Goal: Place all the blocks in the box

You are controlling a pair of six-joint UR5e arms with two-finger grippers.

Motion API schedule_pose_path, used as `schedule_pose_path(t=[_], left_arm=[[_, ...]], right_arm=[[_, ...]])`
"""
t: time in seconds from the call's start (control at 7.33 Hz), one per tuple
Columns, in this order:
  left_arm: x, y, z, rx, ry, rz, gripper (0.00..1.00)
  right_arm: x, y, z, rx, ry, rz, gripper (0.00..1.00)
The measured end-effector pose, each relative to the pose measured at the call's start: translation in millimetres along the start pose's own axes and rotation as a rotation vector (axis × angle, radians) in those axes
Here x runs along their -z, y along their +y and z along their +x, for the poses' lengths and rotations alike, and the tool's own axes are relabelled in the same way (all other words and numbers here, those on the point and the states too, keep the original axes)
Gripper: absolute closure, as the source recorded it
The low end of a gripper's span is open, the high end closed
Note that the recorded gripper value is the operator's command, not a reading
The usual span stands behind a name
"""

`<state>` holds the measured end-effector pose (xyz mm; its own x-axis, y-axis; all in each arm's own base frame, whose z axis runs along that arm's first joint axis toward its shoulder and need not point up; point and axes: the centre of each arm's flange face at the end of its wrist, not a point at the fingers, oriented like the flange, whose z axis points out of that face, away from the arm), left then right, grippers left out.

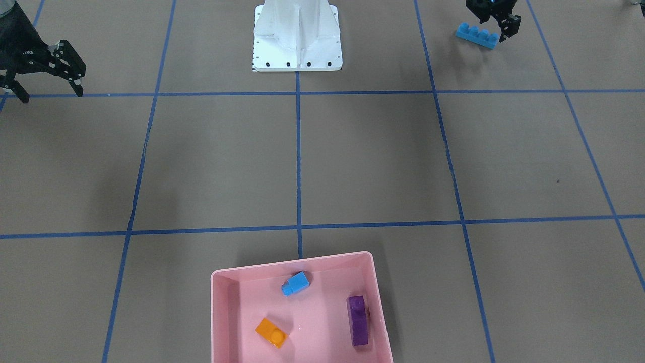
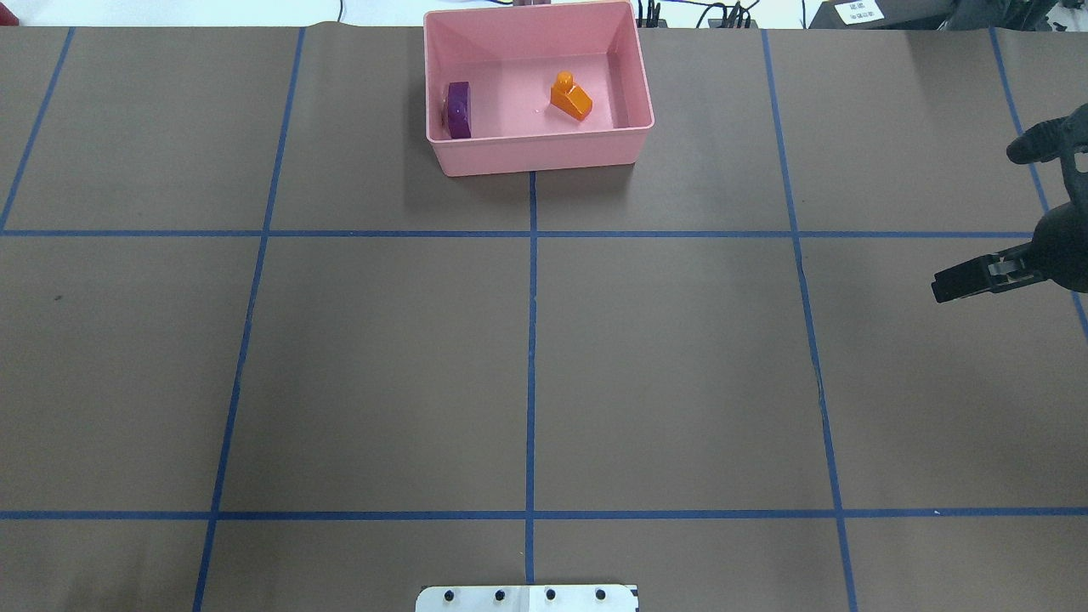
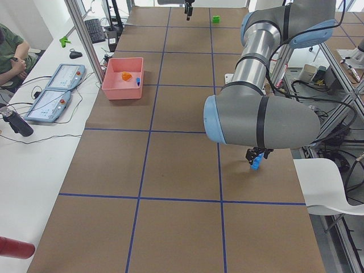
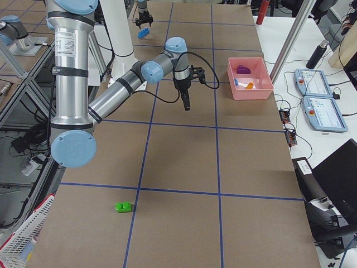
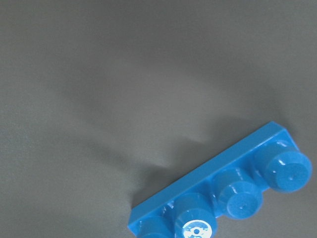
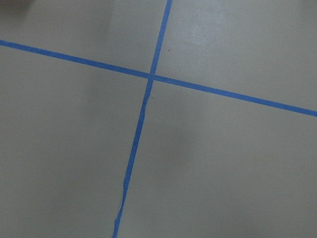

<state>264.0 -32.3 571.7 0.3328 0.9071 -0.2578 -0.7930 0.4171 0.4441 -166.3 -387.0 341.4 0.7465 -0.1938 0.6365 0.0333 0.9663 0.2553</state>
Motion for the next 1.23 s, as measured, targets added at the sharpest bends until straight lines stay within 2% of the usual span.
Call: schedule_pose_path(t=[0.41,0.82,0.96,1.23], left_arm=[[-14,4,1,-0.008,-0.013,-0.009,0.00],[-24,-5,15,-0.001,0.010,0.004,0.02],[-23,-8,18,0.006,0.017,0.010,0.51],[-20,-12,19,0.017,0.024,0.018,0.86]], right_arm=[[1,-2,-2,0.002,-0.004,0.003,0.01],[1,-2,-3,0.003,-0.006,0.004,0.01],[1,-2,-3,0.003,-0.007,0.005,0.01],[2,-3,-3,0.003,-0.007,0.005,0.01]])
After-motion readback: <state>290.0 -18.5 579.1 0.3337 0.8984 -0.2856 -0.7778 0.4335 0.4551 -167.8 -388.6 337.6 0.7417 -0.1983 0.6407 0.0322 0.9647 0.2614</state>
